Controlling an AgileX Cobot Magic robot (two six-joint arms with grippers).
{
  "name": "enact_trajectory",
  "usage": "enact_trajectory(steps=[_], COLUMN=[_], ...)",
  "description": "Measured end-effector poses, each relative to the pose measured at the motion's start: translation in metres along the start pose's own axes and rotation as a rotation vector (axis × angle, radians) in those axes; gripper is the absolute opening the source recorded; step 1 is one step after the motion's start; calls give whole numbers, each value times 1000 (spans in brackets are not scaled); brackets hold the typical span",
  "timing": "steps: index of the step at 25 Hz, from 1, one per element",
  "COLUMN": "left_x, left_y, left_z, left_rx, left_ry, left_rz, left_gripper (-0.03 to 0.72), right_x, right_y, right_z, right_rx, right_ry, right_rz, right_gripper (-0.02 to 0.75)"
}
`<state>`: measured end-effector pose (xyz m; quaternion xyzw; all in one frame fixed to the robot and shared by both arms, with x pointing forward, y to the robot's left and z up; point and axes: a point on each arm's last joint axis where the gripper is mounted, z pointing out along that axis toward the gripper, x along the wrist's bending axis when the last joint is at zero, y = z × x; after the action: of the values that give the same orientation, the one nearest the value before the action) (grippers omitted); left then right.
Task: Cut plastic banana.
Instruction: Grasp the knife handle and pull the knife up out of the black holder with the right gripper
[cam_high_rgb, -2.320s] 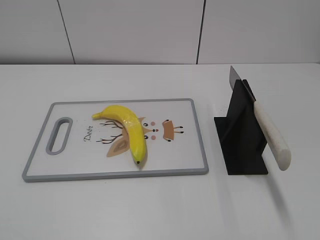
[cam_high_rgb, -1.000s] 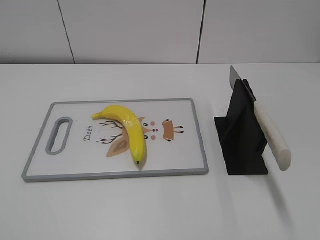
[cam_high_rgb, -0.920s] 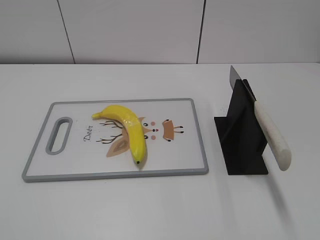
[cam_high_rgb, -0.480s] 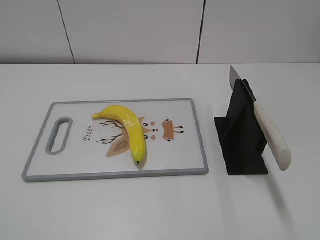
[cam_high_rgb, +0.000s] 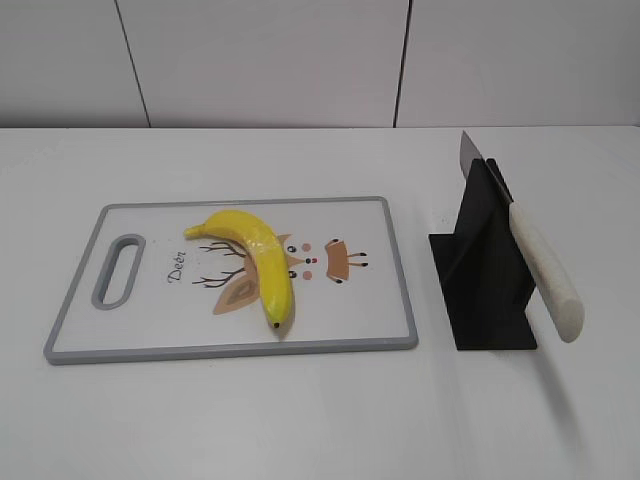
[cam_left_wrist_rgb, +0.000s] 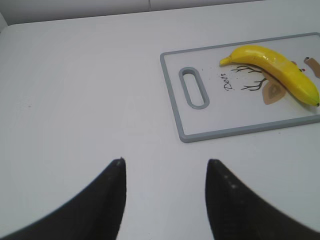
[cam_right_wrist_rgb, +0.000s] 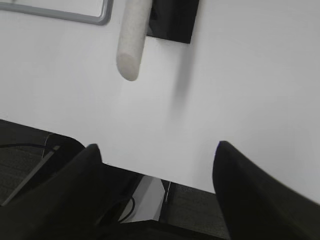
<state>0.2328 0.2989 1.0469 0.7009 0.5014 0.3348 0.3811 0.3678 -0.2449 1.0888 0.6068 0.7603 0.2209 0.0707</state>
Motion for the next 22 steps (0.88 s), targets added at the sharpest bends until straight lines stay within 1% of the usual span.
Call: enact_trajectory(steps=[3,8,11,16,19,22], left_x=[0,0,0,0,0,0], left_y=[0,0,0,0,0,0], left_z=[0,0,0,0,0,0], left_rx=[0,0,0,0,0,0], left_ry=[0,0,0,0,0,0], left_rz=[0,0,0,0,0,0], left_gripper=[476,475,475,475,475,475], right_x=[9,25,29,34,33,30], right_y=[13,41,60,87,98,102], right_z=[8,19,31,66,88,110], right_rx=[47,102,136,207,247,300], right_ry=[-26,-22,-32,-59,-97,-142], right_rz=[-9,-26,-19,-11,-1,8], right_gripper=[527,529,529,530,530,530])
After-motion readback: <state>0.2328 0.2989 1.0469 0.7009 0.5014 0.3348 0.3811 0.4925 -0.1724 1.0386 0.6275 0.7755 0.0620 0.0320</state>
